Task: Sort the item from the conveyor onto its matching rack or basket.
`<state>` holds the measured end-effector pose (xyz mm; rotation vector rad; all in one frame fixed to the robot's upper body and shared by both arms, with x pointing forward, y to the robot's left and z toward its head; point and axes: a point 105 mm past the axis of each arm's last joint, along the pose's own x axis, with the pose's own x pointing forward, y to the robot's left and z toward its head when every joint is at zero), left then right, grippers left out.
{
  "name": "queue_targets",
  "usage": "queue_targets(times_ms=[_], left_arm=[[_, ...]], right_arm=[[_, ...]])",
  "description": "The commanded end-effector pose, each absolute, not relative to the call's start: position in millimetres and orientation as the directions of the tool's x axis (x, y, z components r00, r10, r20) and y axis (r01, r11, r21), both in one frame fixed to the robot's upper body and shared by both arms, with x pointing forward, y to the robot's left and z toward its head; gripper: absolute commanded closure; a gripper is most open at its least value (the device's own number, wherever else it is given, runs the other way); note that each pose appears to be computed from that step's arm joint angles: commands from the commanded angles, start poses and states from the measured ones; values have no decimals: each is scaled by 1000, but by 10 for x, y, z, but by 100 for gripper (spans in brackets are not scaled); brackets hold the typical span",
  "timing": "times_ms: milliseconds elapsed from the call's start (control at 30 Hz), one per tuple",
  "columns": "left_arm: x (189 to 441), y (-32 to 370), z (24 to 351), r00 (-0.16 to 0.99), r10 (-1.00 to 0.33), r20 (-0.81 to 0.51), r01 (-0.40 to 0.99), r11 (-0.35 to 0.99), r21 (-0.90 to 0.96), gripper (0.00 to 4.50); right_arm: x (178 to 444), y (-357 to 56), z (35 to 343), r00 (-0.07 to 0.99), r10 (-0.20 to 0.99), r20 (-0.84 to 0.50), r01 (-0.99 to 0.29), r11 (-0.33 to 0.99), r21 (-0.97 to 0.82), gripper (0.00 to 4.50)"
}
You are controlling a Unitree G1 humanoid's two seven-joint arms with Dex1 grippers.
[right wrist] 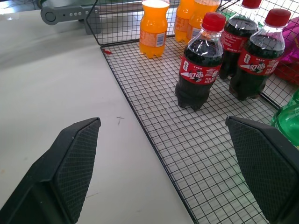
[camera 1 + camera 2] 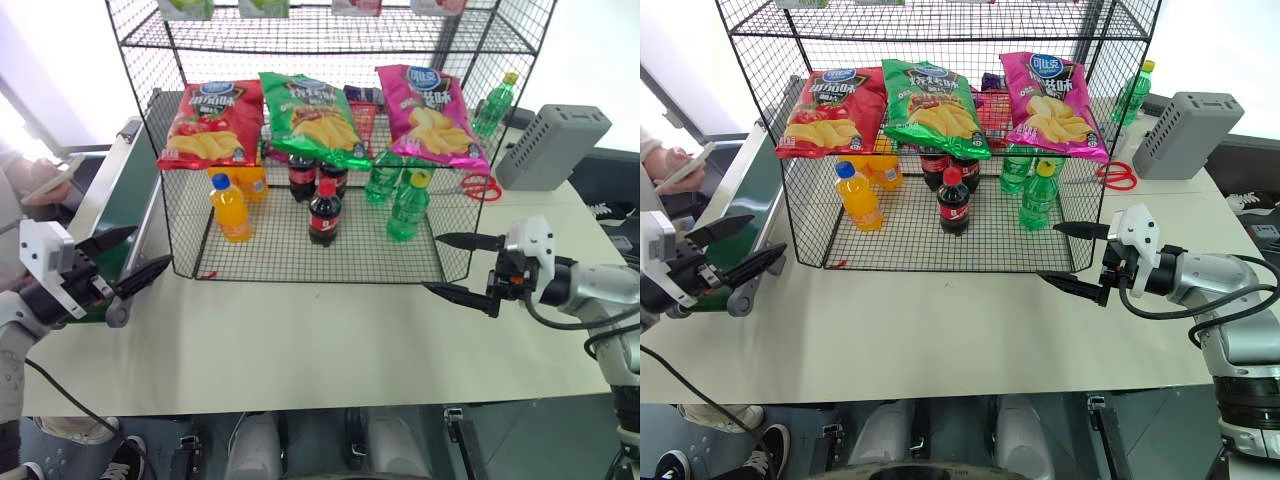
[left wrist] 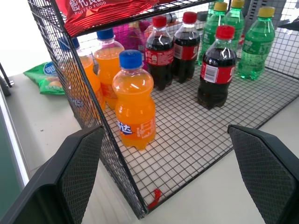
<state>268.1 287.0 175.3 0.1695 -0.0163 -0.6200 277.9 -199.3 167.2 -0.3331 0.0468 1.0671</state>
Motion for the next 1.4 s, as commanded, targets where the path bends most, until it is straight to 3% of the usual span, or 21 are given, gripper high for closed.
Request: queue_targets(times_ms=[33,1400], left_arm=[[2665,2881,1811,812,-583,-32,578,793,193,0],[2649,2790,1804,796,-604,-45,600,775,199,0]], right_arm=[[2783,-2000,1736,490,852,-185,-858,434,-274,3],[2767,-2033,1679,486,843,-228,-859,415,-299,3]])
